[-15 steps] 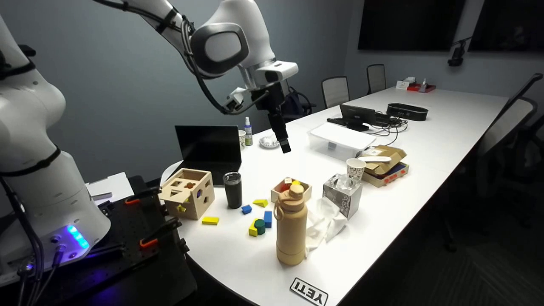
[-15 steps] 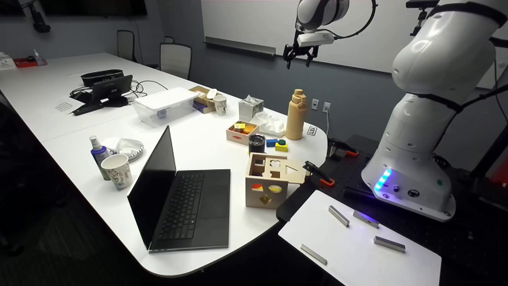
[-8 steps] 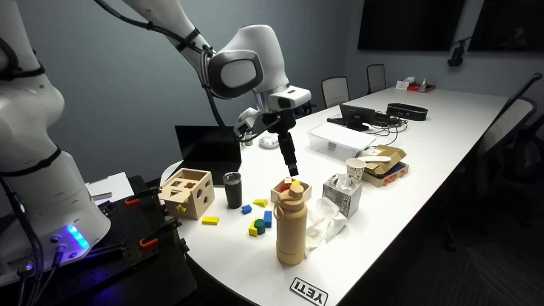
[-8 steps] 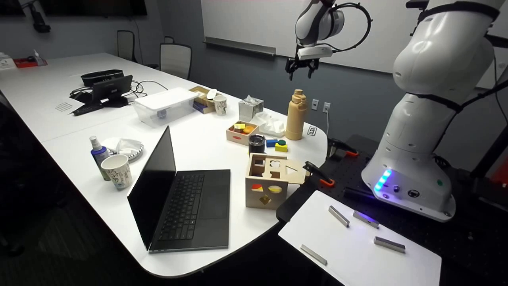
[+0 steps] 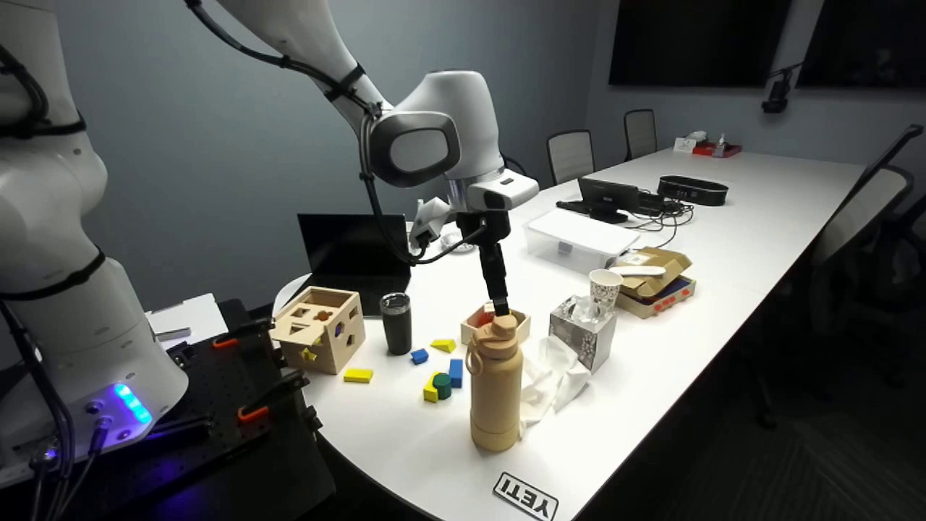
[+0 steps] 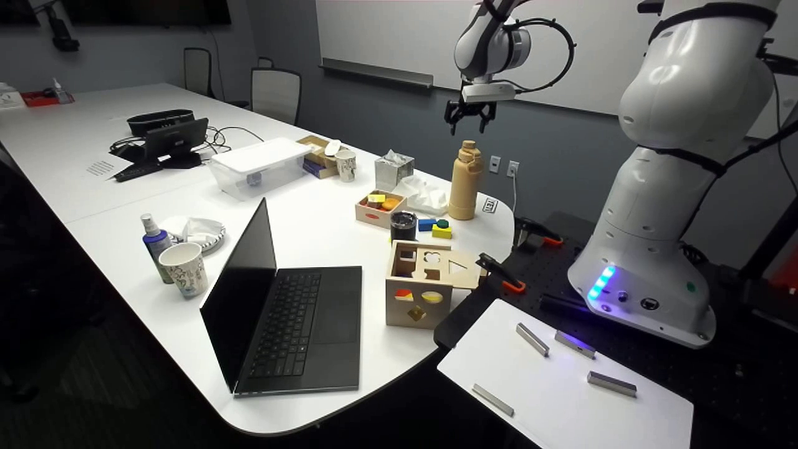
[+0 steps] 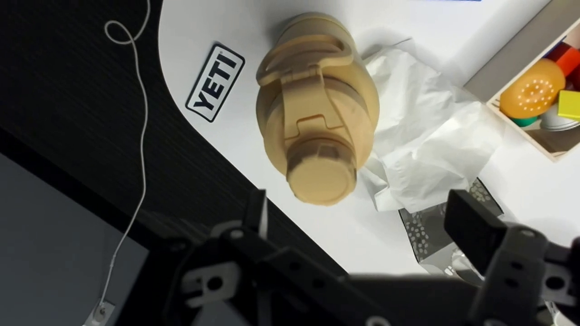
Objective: Turn the cap on the water bottle
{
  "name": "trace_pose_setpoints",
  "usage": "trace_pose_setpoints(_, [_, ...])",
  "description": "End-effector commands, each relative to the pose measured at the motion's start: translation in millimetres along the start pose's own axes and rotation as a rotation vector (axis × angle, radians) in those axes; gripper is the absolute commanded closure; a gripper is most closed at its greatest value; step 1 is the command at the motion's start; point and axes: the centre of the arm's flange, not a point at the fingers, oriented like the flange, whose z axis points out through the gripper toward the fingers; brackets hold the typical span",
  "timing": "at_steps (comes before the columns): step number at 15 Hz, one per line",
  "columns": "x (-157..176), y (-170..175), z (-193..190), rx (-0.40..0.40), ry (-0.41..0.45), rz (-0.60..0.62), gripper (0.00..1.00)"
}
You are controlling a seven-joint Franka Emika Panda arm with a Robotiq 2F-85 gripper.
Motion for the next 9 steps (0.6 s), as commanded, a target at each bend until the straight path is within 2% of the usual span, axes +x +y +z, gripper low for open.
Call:
trace_pose_setpoints(1, [4, 0, 3, 0.008, -0.01, 0.006, 0.0])
trace_pose_setpoints(9, [-4, 16, 19, -0.008, -0.03, 0.046, 0.0])
